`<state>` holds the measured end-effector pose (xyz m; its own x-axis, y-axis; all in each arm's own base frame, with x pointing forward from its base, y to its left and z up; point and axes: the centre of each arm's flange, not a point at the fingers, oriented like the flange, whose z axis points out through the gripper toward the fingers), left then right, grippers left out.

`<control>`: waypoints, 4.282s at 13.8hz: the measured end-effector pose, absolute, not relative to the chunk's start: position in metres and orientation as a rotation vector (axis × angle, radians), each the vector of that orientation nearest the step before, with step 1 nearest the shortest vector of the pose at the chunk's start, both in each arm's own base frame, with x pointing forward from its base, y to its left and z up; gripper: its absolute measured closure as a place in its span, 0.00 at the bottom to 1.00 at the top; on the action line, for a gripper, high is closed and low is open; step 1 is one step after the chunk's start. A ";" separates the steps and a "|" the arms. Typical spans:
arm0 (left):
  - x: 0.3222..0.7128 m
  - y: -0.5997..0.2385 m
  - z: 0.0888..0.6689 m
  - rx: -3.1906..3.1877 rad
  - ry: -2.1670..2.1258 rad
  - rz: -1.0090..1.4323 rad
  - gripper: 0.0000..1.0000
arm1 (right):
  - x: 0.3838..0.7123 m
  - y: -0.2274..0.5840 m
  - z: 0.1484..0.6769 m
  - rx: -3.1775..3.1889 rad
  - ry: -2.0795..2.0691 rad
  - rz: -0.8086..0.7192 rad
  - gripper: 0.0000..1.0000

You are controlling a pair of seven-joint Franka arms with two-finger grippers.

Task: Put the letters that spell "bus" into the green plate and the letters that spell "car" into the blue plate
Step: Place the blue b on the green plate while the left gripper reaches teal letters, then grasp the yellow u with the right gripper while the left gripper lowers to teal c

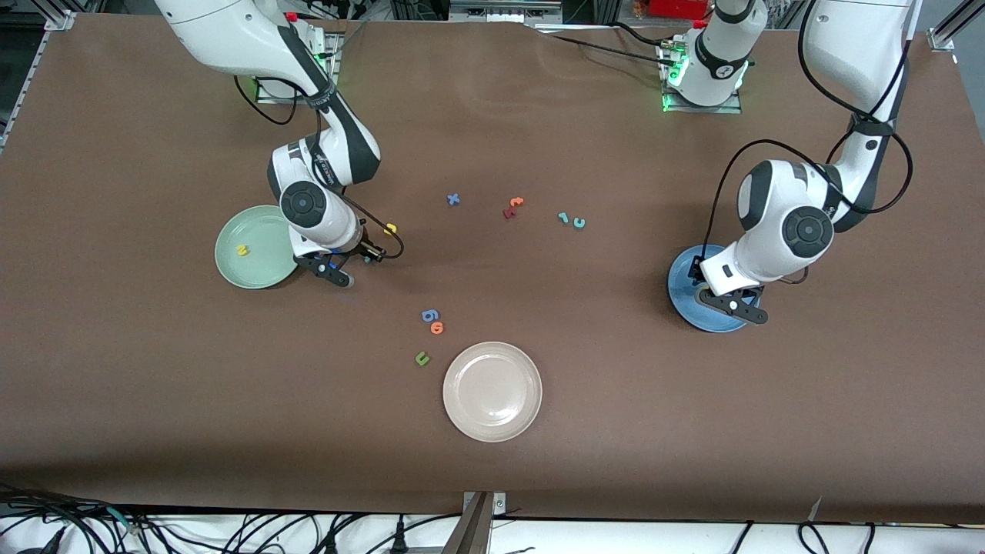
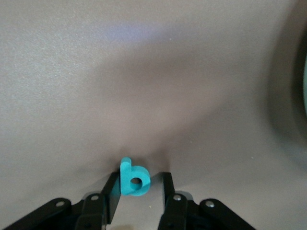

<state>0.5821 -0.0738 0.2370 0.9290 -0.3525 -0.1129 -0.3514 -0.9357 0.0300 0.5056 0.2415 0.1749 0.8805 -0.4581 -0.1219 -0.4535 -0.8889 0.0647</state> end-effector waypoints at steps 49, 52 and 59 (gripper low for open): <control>0.392 -0.310 0.169 3.066 -0.087 -0.197 0.40 | 0.494 0.216 0.245 2.970 -0.636 -0.358 0.00; 0.391 -0.311 0.169 3.066 -0.092 -0.196 0.43 | 0.484 0.247 0.237 3.004 -0.619 -0.323 0.01; 0.388 -0.319 0.170 3.067 -0.082 -0.193 0.48 | 0.469 0.281 0.195 3.087 -0.589 -0.247 0.02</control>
<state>0.3876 -0.3192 0.1701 0.9907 -0.0576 -0.1235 -0.0491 -0.9963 0.0705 0.4685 0.2810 0.1955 0.9179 -0.3648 -0.1558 -0.3665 -0.9302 0.0187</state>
